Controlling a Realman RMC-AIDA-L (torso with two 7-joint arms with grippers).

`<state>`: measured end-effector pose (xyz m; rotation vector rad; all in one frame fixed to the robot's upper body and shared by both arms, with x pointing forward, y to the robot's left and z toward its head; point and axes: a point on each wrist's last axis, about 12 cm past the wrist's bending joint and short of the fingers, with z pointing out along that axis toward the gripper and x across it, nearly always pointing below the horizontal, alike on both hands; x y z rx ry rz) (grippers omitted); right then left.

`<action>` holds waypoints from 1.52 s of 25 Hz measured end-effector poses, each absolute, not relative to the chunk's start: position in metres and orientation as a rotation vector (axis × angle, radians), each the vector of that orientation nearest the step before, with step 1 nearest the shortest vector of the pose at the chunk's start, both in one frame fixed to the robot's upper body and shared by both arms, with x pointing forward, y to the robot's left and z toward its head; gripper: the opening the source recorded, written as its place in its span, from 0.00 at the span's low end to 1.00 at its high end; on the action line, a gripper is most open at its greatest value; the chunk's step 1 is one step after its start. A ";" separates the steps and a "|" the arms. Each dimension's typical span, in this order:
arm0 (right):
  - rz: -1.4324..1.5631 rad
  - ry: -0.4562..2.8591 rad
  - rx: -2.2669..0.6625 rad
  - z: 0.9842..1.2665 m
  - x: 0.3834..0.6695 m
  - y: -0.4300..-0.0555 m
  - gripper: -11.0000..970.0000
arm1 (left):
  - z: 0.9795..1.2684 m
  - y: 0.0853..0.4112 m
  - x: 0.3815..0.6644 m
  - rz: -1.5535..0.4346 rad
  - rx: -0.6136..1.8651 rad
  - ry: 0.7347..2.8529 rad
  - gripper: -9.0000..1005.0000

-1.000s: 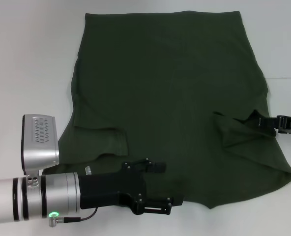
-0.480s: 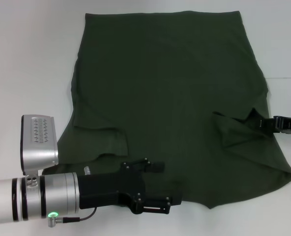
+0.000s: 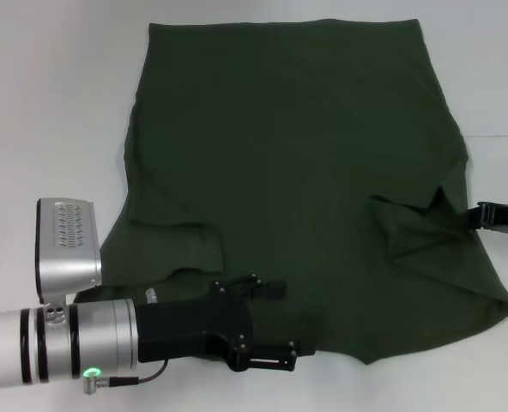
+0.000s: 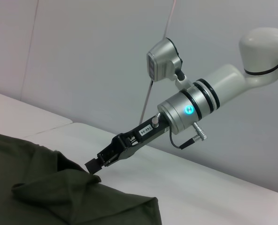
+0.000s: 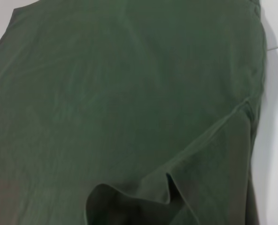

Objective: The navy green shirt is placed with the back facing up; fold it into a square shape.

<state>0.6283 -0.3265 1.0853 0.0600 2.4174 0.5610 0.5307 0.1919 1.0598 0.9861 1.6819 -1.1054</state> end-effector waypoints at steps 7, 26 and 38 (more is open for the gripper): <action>0.547 2.411 0.071 1.085 0.629 -0.329 0.05 | 1.060 0.192 0.531 -1.105 0.986 1.681 0.95; 0.503 2.389 -0.002 1.089 0.632 -0.326 0.25 | 1.059 0.193 0.530 -1.107 0.977 1.685 0.94; 0.449 2.384 -0.032 1.083 0.634 -0.318 0.30 | 1.059 0.193 0.531 -1.105 0.974 1.685 0.94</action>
